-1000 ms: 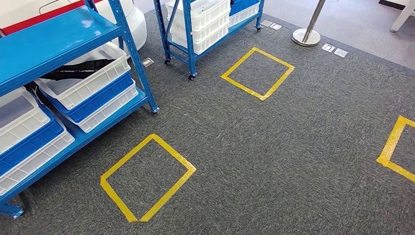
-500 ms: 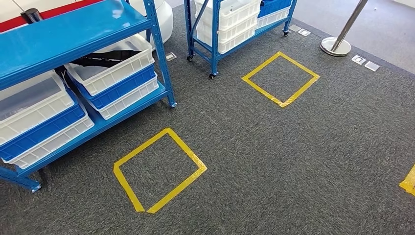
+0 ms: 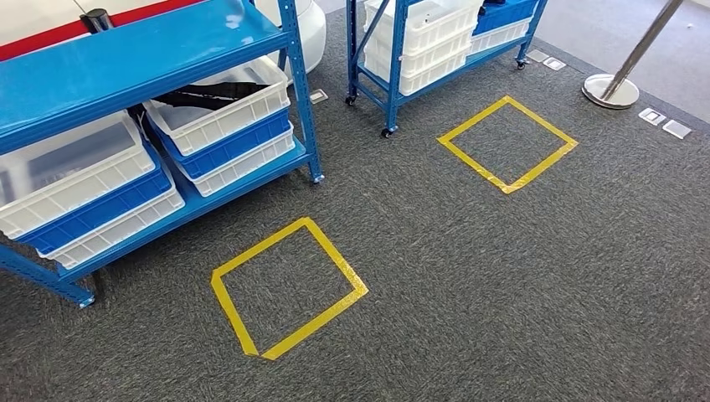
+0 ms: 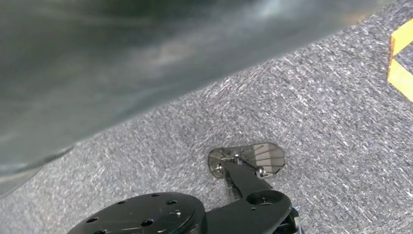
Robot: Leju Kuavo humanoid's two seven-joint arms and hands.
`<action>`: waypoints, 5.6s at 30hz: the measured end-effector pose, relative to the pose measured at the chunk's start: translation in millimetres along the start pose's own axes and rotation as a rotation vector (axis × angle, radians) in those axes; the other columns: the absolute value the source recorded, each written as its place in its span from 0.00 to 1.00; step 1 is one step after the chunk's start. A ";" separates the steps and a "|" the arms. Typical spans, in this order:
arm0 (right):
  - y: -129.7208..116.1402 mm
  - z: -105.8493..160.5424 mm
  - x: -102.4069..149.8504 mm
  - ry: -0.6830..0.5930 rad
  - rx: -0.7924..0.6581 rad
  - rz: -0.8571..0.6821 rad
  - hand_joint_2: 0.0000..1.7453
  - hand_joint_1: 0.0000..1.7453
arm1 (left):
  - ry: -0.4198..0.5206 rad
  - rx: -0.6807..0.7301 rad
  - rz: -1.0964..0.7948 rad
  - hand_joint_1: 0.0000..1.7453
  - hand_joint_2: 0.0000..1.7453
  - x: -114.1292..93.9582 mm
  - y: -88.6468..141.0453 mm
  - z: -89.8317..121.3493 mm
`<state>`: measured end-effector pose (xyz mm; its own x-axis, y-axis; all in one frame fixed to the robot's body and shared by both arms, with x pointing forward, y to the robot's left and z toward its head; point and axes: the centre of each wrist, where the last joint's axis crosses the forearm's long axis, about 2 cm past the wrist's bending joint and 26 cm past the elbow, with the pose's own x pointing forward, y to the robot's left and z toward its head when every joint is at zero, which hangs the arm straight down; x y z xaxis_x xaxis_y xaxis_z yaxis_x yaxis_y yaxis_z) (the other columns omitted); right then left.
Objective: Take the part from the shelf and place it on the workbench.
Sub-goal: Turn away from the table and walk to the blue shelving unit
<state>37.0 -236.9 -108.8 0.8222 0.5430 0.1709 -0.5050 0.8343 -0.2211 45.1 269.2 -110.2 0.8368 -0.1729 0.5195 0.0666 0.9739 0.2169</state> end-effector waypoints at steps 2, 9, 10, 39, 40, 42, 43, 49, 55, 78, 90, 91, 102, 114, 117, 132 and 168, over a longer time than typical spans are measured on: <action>-0.1 0.1 -0.3 -0.003 -0.015 -0.001 0.00 0.00 | 0.006 0.004 0.001 0.00 0.00 -0.9 0.5 0.3; -0.3 0.3 0.0 -0.026 -0.065 0.022 0.00 0.00 | 0.015 0.010 0.015 0.00 0.00 -1.6 -0.2 0.8; -0.2 0.3 0.1 -0.029 -0.061 0.023 0.00 0.00 | 0.015 0.010 0.016 0.00 0.00 -1.6 -0.3 0.8; 1.3 0.1 -0.5 -0.024 0.046 0.009 0.00 0.00 | 0.018 -0.002 0.006 0.00 0.00 -1.6 0.2 0.7; 1.3 0.1 -0.5 -0.024 0.046 0.009 0.00 0.00 | 0.018 -0.002 0.006 0.00 0.00 -1.6 0.2 0.7; 1.3 0.1 -0.5 -0.024 0.046 0.009 0.00 0.00 | 0.018 -0.002 0.006 0.00 0.00 -1.6 0.2 0.7; 1.3 0.1 -0.5 -0.024 0.046 0.009 0.00 0.00 | 0.018 -0.002 0.006 0.00 0.00 -1.6 0.2 0.7; 1.3 0.1 -0.6 -0.024 0.046 0.010 0.00 0.00 | 0.018 -0.002 0.006 0.00 0.00 -1.6 0.3 0.7; 1.4 0.2 -0.5 -0.026 0.046 0.015 0.00 0.00 | 0.008 0.000 0.006 0.00 0.00 -1.7 0.8 0.6; -0.9 -0.4 -1.4 -0.035 0.035 0.035 0.00 0.00 | -0.004 0.005 0.005 0.00 0.00 -0.9 0.5 0.3; 1.3 0.2 -1.8 -0.033 0.039 0.032 0.00 0.00 | 0.000 0.004 0.007 0.00 0.00 -1.3 0.2 0.6; 1.1 0.1 -1.1 -0.035 0.038 0.032 0.00 0.00 | -0.001 0.004 0.007 0.00 0.00 -1.0 0.1 0.5; 3.2 0.8 -4.3 -0.029 0.042 0.033 0.00 0.00 | 0.006 0.006 0.010 0.00 0.00 -1.0 -0.4 0.6; 3.8 0.9 -3.0 -0.037 0.048 0.032 0.00 0.00 | 0.017 -0.007 0.022 0.00 0.00 -2.2 -1.0 1.2; 5.2 1.3 -4.3 -0.035 0.050 0.031 0.00 0.00 | 0.019 -0.006 0.021 0.00 0.00 -3.6 -0.5 1.8; 5.8 1.5 -3.3 -0.044 0.053 0.026 0.00 0.00 | 0.019 -0.011 0.020 0.00 0.00 -3.4 -0.4 1.6; 5.1 1.2 -4.5 -0.044 0.070 0.006 0.00 0.00 | 0.024 -0.003 0.001 0.00 0.00 -3.1 -0.5 1.6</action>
<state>30.4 -235.0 -109.5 0.8072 0.5508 0.2123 -0.5288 0.8346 -0.1545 41.6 269.1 -110.6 0.8499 -0.1686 0.4993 0.0678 0.9746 0.2136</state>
